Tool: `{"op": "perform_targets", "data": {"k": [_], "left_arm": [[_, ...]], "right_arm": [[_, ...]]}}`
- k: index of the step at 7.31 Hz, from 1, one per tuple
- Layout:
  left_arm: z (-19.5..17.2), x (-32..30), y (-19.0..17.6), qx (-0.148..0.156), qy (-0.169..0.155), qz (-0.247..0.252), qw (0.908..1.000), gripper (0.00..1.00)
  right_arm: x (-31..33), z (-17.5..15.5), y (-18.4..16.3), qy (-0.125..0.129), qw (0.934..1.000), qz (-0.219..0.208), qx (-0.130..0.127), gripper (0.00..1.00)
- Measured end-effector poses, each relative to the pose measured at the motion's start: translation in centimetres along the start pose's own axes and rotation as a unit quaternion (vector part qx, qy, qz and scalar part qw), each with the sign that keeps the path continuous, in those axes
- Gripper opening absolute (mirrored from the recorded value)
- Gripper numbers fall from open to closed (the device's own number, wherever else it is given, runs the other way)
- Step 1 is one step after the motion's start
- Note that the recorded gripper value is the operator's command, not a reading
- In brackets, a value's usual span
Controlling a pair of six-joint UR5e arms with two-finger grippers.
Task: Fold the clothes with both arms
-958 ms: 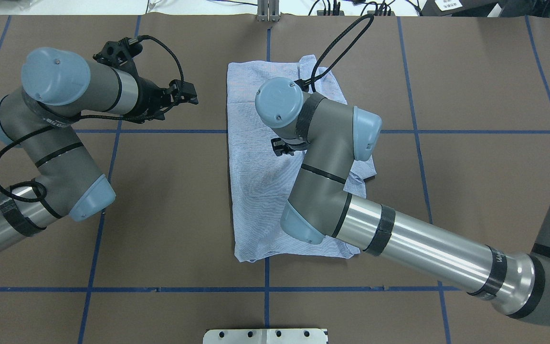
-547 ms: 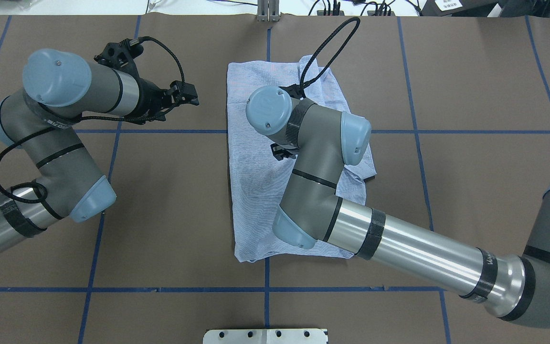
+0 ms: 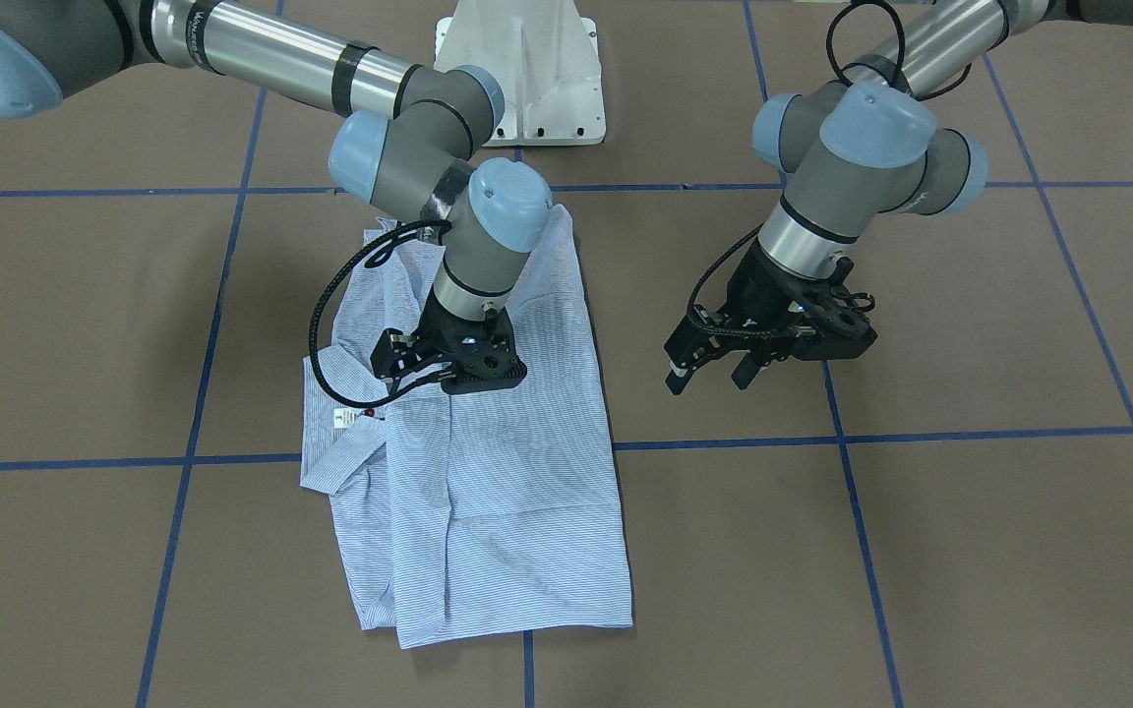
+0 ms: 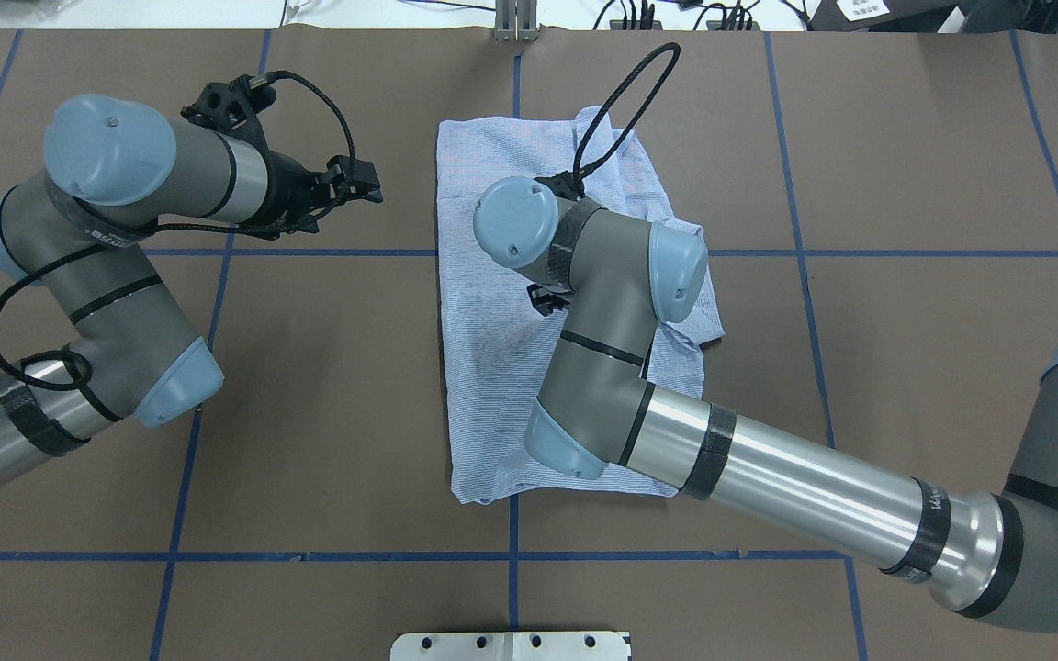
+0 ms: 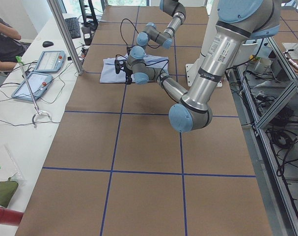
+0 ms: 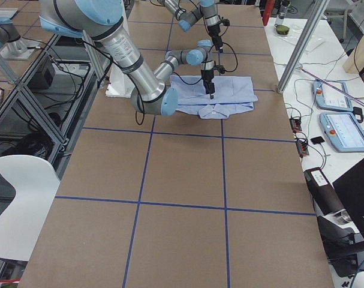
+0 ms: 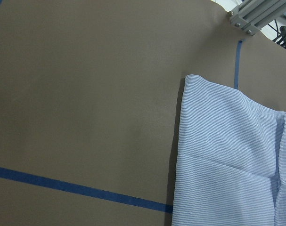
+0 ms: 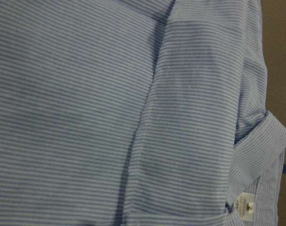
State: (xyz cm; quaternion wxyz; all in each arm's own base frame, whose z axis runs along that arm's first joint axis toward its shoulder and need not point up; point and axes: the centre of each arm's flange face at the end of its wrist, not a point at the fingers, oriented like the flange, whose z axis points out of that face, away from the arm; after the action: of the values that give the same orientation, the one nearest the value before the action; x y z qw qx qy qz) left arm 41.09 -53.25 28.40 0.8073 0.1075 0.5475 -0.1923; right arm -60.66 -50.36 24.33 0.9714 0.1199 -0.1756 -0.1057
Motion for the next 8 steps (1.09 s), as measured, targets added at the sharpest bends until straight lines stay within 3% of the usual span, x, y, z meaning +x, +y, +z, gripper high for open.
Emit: {"op": "perform_targets", "data": {"k": [5,8], "left_arm": [[0.1,0.4,0.2,-0.001,0.003,-0.004,1.0000,0.99],[-0.1,0.9,0.5,-0.003,0.008,-0.006,0.9999,0.99]], "right_arm": [[1.6,1.5,-0.1,0.011,0.9999,-0.008,-0.006,1.00],[5.7,2.9,-0.7,0.018,0.9997,-0.015,-0.004,1.00]]}}
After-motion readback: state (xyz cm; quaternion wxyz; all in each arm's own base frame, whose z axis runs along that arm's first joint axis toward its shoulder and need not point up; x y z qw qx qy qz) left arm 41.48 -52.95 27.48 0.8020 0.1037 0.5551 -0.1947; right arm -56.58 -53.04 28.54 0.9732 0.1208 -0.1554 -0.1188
